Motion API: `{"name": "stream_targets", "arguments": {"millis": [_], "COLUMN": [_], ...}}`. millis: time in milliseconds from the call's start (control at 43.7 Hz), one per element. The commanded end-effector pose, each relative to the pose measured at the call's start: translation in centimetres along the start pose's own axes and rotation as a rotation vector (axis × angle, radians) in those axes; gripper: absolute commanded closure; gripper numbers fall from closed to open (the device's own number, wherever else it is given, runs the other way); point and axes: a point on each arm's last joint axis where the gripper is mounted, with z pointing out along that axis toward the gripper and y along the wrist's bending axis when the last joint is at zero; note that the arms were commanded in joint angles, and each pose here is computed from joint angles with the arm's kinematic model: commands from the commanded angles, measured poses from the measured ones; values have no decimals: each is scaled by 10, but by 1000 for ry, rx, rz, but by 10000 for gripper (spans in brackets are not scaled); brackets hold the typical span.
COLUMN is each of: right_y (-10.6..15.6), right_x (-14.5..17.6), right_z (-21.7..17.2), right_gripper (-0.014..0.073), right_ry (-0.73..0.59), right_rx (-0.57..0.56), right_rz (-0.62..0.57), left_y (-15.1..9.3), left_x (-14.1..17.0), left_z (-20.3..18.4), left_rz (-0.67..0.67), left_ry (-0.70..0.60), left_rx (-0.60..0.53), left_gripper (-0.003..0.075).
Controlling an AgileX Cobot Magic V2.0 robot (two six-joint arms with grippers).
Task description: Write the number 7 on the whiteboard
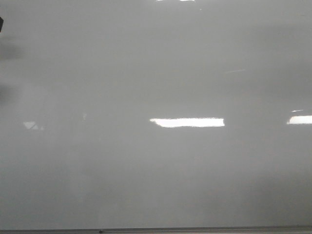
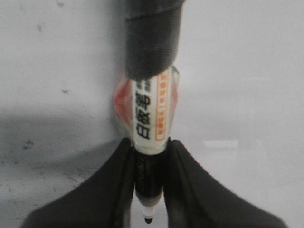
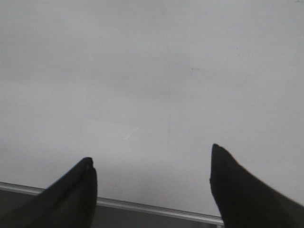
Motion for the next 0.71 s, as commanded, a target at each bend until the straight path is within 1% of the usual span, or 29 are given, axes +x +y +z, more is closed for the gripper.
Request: {"name": "stream_targets", "arguments": {"millis": [0, 92, 183, 321, 412, 481, 595, 687], "right_y": [0, 0, -1, -1, -1, -1, -1, -1], "right_x": [-17, -20, -23, -30, -35, -38, -41, -42], "right_z": [-6, -8, -12, -21, -28, -31, -31, -26], "right_gripper": [68, 68, 68, 68, 68, 68, 68, 68], "right_ry": [-110, -118, -110, -91, -89, -83, -68, -21], "right_rx": [5, 5, 6, 7, 7, 8, 8, 7], "right_rz": [-16, -16, -15, -15, -14, -14, -19, -44], "left_y": [-4, -4, -9, -24, -41, -56, -83, -105], "left_x": [-22, -24, -25, -21, -17, -11, -1, 6], "left_z": [-24, -41, -63, -89, -100, -105, -108, -108], "left_rz": [-2, 29, 136, 290, 402, 476, 608, 684], "left_ry": [-87, -35, 35, 133, 188, 229, 259, 265], "left_rx": [12, 10, 26, 92, 175, 261, 417, 520], "left_gripper": [689, 716, 738, 741, 741, 741, 741, 741]}}
